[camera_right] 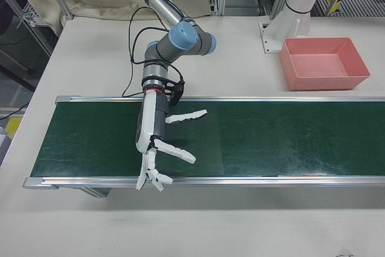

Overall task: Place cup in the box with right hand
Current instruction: 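Move the open right hand along the belt toward the approaching light blue cup, then close the right hand around the light blue cup on the belt, then lift the cup off the belt and carry it toward the pink box, then lower the cup into the pink box and open the right hand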

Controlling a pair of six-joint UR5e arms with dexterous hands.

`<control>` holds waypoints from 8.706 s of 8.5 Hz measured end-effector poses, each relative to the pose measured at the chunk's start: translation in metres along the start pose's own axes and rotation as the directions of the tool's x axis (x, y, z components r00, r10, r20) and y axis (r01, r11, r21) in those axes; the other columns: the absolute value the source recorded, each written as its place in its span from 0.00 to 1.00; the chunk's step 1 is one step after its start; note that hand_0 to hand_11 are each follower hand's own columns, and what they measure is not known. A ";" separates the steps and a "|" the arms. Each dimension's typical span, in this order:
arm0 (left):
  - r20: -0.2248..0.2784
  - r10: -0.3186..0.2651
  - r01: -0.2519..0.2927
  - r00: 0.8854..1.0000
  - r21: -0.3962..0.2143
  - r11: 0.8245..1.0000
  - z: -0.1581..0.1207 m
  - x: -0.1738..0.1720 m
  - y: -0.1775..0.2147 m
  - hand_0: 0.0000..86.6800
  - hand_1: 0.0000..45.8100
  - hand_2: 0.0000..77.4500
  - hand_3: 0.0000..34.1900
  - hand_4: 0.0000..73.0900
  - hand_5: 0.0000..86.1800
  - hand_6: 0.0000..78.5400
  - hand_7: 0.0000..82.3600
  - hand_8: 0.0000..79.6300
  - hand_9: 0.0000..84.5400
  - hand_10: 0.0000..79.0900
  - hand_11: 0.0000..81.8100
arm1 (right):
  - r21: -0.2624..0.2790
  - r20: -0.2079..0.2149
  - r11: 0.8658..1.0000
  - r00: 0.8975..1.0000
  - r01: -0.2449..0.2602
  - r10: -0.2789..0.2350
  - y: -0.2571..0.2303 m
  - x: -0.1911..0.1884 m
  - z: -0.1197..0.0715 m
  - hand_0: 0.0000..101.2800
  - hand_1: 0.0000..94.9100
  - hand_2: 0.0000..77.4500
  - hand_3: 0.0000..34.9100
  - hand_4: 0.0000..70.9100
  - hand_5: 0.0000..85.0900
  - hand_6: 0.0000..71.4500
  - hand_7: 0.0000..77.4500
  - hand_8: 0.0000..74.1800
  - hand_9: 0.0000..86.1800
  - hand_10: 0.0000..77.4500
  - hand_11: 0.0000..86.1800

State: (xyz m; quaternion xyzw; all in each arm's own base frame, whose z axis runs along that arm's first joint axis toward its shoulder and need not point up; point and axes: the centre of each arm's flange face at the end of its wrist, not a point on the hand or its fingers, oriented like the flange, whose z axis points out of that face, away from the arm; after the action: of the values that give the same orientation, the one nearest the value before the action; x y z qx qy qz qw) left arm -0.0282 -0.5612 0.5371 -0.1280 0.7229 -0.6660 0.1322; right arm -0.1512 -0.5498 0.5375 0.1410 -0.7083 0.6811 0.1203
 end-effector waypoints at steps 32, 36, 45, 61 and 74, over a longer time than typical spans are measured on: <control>-0.001 0.000 0.000 1.000 0.000 1.000 0.000 0.000 0.000 0.00 0.01 0.01 0.00 0.00 0.00 0.00 0.00 0.00 0.00 0.00 0.00 | -0.062 -0.065 0.975 0.974 0.212 -0.216 0.038 0.023 -0.009 0.42 0.01 0.04 0.46 0.62 0.01 0.08 0.50 0.12 0.23 0.00 0.01; 0.000 0.000 0.000 1.000 0.000 1.000 0.000 0.000 0.000 0.00 0.01 0.00 0.00 0.00 0.00 0.00 0.00 0.00 0.00 0.00 0.00 | -0.047 -0.065 0.973 0.972 0.225 -0.228 0.029 0.022 -0.008 0.42 0.01 0.03 0.42 0.64 0.01 0.08 0.50 0.12 0.23 0.00 0.01; 0.000 0.000 0.000 1.000 0.001 1.000 0.000 0.000 -0.001 0.00 0.01 0.00 0.00 0.00 0.00 0.00 0.00 0.00 0.00 0.00 0.00 | -0.010 -0.043 0.969 0.968 0.245 -0.246 0.013 0.004 -0.004 0.42 0.01 0.04 0.42 0.62 0.01 0.08 0.49 0.12 0.23 0.00 0.01; 0.000 0.000 0.000 1.000 0.000 1.000 0.000 0.000 0.000 0.00 0.01 0.01 0.00 0.00 0.00 0.00 0.00 0.00 0.00 0.00 0.00 | -0.596 -0.117 0.799 0.975 0.082 -0.188 0.308 0.001 -0.151 0.49 0.03 0.23 0.00 0.72 0.00 0.30 0.91 0.30 0.52 0.14 0.16; -0.001 0.000 0.000 1.000 0.000 1.000 0.000 0.000 0.000 0.00 0.01 0.01 0.00 0.00 0.00 0.00 0.00 0.00 0.00 0.00 0.00 | -0.634 -0.190 0.768 0.946 0.085 -0.262 0.421 0.176 -0.299 0.15 0.02 0.09 0.00 0.55 0.01 0.06 0.34 0.08 0.14 0.01 0.01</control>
State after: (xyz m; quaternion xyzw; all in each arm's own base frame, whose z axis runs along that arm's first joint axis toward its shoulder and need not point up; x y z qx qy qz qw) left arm -0.0282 -0.5614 0.5369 -0.1279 0.7231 -0.6659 0.1320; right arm -0.4744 -0.2437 0.2224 0.0660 -0.8527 0.4097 0.3174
